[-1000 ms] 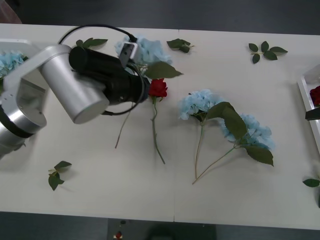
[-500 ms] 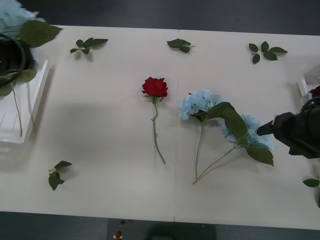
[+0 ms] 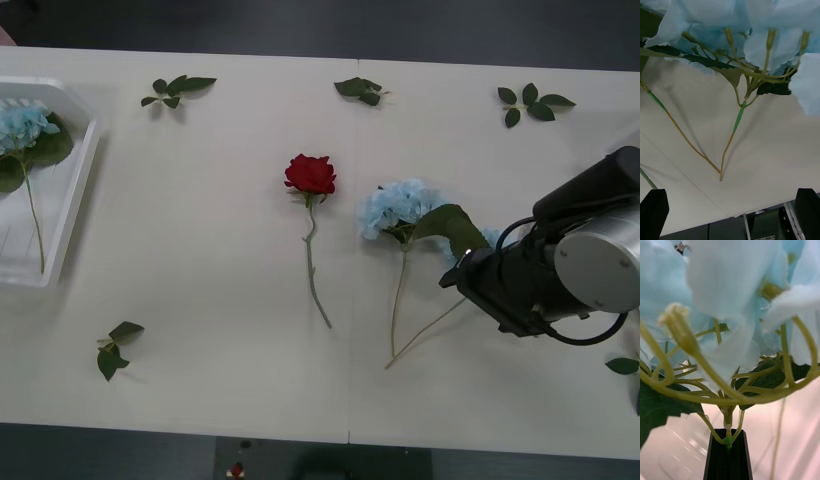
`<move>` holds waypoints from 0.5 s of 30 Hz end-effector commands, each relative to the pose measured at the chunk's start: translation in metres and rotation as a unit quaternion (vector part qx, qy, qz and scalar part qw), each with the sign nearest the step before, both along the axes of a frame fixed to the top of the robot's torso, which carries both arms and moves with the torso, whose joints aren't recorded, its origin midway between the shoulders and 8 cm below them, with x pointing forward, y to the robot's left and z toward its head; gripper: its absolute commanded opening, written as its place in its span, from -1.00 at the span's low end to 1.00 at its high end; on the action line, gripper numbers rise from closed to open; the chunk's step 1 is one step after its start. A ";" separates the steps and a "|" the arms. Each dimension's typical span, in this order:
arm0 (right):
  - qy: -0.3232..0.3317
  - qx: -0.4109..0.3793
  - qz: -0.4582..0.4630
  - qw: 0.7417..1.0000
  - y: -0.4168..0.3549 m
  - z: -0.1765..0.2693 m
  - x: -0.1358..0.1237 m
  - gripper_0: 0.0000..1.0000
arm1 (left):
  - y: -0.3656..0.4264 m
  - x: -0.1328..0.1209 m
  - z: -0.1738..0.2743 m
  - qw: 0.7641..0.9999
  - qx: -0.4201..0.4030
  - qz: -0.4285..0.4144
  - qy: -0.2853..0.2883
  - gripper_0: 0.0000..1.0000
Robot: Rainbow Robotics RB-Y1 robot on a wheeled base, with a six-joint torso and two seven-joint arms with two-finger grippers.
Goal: Put the red flowers into the right box and the blue flowers into the left box
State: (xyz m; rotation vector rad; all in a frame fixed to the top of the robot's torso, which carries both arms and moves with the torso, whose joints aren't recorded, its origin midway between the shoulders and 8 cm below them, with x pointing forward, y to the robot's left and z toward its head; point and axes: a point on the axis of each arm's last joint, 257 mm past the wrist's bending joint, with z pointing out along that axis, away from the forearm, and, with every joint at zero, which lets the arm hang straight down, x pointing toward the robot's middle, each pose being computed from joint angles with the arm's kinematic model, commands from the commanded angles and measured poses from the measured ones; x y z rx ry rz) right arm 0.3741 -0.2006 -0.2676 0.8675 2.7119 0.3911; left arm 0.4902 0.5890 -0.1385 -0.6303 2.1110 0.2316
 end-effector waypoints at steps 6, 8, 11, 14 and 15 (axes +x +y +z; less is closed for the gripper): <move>-0.006 -0.004 -0.017 1.000 0.017 -0.025 0.026 0.96 | 0.022 0.008 -0.009 0.999 0.047 -0.014 0.006 -0.77; -0.005 -0.004 -0.019 1.000 0.018 -0.031 0.030 0.97 | 0.022 0.008 -0.009 0.999 0.050 -0.015 0.008 -0.44; -0.007 -0.005 -0.022 1.000 0.017 -0.041 0.036 0.96 | 0.021 0.009 -0.009 0.998 0.053 -0.019 0.006 0.01; -0.009 -0.006 -0.020 1.000 0.017 -0.046 0.039 0.97 | 0.020 0.012 -0.006 0.998 0.056 -0.023 -0.001 0.28; -0.009 -0.007 -0.021 1.000 0.017 -0.047 0.040 0.96 | 0.019 0.013 -0.004 0.998 0.057 -0.025 -0.005 0.35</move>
